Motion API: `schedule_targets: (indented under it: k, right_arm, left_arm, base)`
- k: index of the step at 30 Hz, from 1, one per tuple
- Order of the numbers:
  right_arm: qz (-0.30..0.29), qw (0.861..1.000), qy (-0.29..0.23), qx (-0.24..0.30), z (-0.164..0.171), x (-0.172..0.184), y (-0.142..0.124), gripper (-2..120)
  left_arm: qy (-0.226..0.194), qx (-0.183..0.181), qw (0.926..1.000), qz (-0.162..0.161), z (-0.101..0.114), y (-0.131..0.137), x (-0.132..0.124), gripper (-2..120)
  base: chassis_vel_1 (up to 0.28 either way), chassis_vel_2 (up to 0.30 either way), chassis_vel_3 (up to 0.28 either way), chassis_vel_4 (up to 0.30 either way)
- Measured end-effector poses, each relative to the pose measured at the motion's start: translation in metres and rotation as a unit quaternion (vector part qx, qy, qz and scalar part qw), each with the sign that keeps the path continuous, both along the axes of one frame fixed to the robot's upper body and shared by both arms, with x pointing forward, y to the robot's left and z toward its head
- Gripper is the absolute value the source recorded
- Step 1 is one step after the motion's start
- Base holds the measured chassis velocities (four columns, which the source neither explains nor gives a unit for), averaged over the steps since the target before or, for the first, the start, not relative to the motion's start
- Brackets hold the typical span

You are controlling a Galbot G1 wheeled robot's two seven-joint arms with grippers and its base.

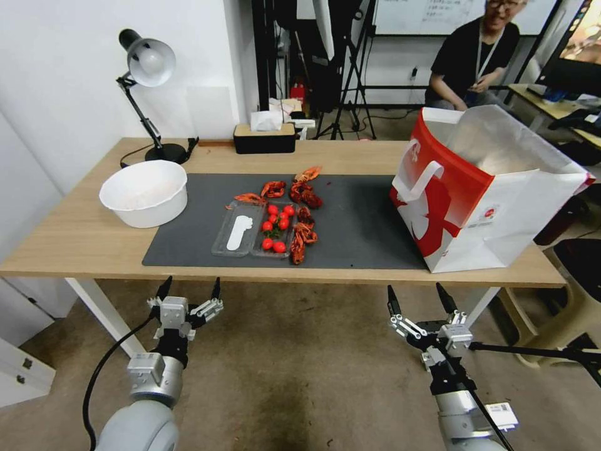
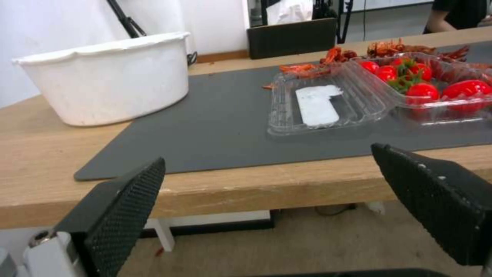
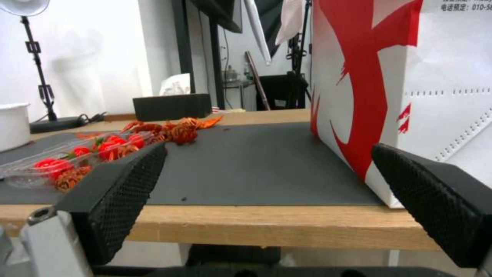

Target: Pick up the trash from the table and place it into the takeout bag.

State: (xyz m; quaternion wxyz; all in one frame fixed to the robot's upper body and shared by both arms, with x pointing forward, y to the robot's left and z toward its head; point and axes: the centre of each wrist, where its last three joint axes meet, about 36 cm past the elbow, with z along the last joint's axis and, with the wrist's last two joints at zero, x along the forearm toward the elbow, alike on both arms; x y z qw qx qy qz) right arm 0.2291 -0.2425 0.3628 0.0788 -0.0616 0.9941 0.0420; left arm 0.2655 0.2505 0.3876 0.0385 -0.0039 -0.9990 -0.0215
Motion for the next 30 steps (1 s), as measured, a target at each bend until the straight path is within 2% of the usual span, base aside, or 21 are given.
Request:
schedule_targets:
  k: [30]
  right_arm:
    - [-0.001, 1.0, -0.002, 0.001, 0.0004, -0.0002, -0.0003, 100]
  left_arm:
    - [-0.001, -0.002, 1.0, -0.002, 0.0001, -0.0002, 0.0008, 100]
  base:
    - [0.0, 0.0, 0.0, 0.0]
